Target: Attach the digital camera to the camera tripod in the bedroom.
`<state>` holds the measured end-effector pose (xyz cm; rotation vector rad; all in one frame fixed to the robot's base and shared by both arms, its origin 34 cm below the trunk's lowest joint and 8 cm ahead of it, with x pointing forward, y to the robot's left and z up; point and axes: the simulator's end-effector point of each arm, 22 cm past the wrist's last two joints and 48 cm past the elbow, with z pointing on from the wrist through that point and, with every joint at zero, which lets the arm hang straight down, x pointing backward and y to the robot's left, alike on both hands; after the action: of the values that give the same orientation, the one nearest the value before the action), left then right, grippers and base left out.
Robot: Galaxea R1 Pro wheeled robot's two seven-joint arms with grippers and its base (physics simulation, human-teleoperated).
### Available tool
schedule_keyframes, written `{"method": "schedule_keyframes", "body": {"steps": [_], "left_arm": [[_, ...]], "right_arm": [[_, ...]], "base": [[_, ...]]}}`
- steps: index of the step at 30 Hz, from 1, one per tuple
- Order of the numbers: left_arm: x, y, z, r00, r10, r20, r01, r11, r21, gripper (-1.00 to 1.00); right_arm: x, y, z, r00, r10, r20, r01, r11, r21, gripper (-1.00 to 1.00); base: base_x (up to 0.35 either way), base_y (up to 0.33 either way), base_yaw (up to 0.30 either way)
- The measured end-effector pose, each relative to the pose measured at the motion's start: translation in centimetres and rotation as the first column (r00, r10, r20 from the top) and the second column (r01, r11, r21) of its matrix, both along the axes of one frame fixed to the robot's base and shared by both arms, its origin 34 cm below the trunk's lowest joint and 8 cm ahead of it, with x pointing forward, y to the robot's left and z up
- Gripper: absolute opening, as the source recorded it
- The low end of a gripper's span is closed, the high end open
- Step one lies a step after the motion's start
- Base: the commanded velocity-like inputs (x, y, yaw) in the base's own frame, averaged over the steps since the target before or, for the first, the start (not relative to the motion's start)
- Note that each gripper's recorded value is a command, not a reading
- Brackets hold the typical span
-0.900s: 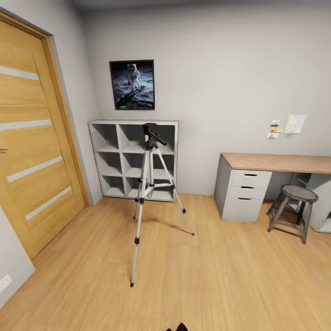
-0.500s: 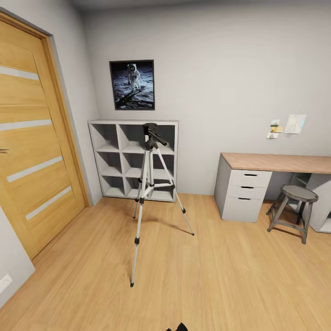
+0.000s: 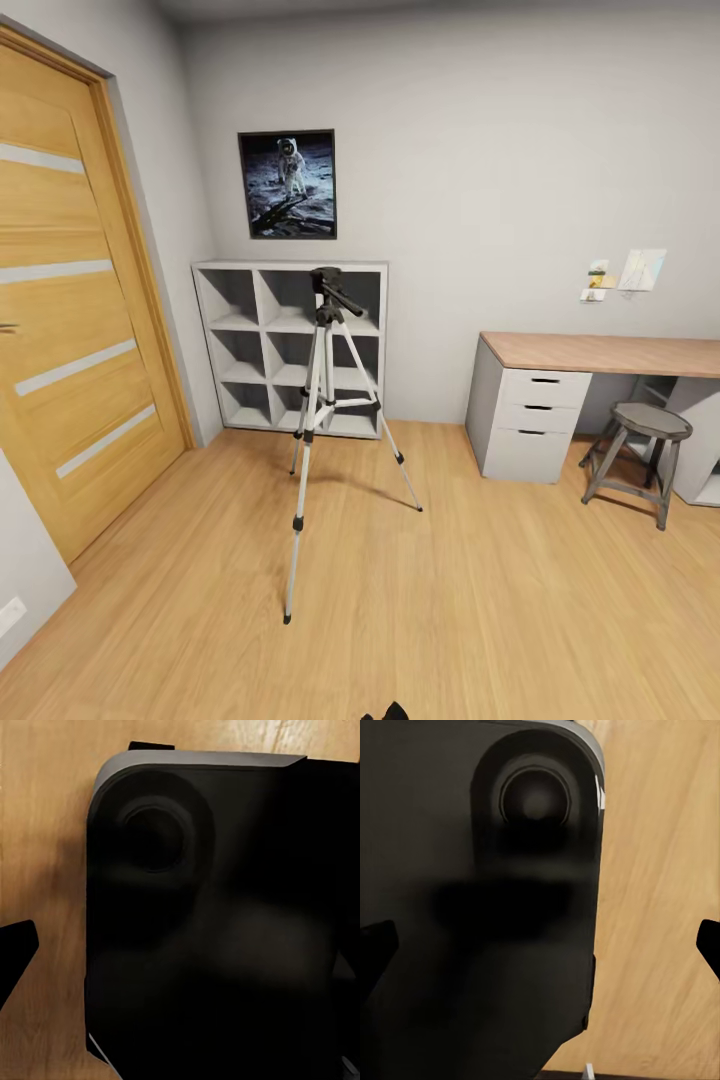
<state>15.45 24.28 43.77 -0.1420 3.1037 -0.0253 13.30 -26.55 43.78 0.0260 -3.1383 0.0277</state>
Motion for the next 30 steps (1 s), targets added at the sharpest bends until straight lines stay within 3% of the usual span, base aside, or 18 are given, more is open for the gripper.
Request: {"method": "schedule_keyframes", "body": {"steps": [16,24,30], "left_arm": [[-0.5,0.2,0.0,1.000,-0.009,-0.006,0.009,1.000,0.004,1.00],[-0.8,2.1,0.0,1.000,-0.019,-0.014,0.019,0.999,0.030,1.00],[-1.1,2.0,0.0,0.999,-0.020,-0.024,0.021,0.999,0.029,1.00]], "right_arm": [[-0.8,-0.6,0.0,1.000,0.000,-0.020,0.000,1.000,-0.007,1.00],[-1.3,-0.5,0.1,0.999,-0.001,-0.032,0.001,1.000,-0.007,1.00],[-1.6,-0.5,0.1,0.999,-0.001,-0.041,0.001,1.000,-0.006,1.00]], "base": [[0.000,0.000,0.000],[0.000,0.000,0.000],[0.000,0.000,0.000]]}}
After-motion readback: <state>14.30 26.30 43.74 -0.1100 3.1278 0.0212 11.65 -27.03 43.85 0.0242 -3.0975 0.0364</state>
